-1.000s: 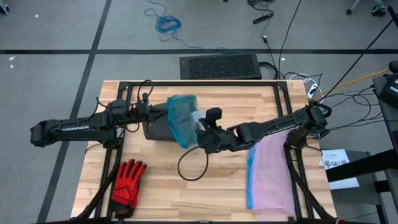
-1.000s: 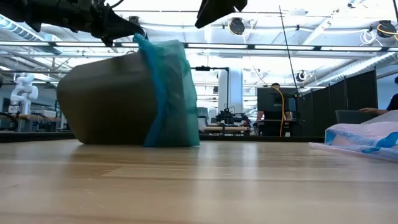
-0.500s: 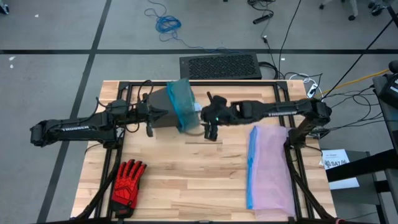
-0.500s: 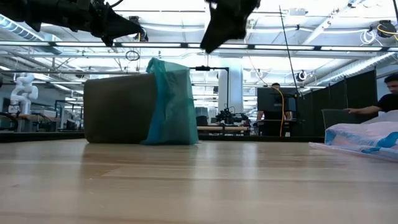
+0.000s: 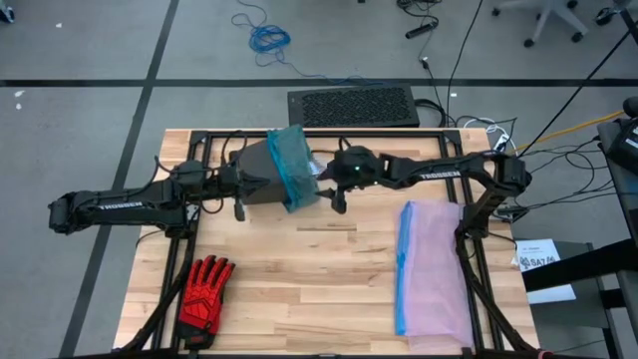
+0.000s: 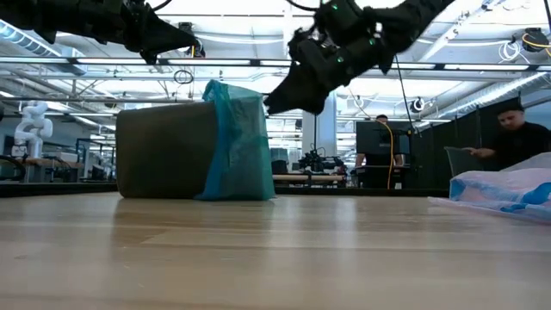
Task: Place trash/remove bag and relplace
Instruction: Remove the blue trash bag from the trash bin
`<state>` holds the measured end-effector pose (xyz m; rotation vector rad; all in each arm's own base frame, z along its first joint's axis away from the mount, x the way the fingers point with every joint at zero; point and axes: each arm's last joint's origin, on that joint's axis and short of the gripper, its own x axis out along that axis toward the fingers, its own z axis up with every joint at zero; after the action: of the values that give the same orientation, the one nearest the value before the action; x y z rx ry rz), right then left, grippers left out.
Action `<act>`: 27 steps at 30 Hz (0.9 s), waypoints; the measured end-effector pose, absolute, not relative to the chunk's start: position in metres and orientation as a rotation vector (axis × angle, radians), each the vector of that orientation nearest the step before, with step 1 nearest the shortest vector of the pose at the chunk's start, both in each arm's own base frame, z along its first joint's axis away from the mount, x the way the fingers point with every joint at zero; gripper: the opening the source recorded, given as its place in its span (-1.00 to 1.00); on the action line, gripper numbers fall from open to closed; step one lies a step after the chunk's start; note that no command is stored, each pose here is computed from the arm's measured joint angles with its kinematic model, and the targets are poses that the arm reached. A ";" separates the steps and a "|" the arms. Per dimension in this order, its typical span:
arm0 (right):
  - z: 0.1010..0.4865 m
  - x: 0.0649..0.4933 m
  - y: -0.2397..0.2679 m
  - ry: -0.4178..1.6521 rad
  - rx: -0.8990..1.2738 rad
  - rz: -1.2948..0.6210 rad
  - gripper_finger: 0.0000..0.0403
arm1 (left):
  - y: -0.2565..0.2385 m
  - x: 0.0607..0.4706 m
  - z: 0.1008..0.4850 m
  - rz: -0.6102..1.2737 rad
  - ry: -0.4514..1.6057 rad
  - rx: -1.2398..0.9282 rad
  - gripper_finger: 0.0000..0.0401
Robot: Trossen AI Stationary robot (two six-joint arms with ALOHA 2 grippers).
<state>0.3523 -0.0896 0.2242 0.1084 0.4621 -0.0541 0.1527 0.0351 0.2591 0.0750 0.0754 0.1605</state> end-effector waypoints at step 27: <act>0.178 0.373 -0.123 0.205 0.206 0.009 -0.13 | 0.035 0.153 0.260 0.161 0.071 0.084 -1.00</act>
<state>0.3734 -0.1233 0.1777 0.2065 0.2049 0.0094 0.1528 0.0351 0.2597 0.0841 0.0709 0.1612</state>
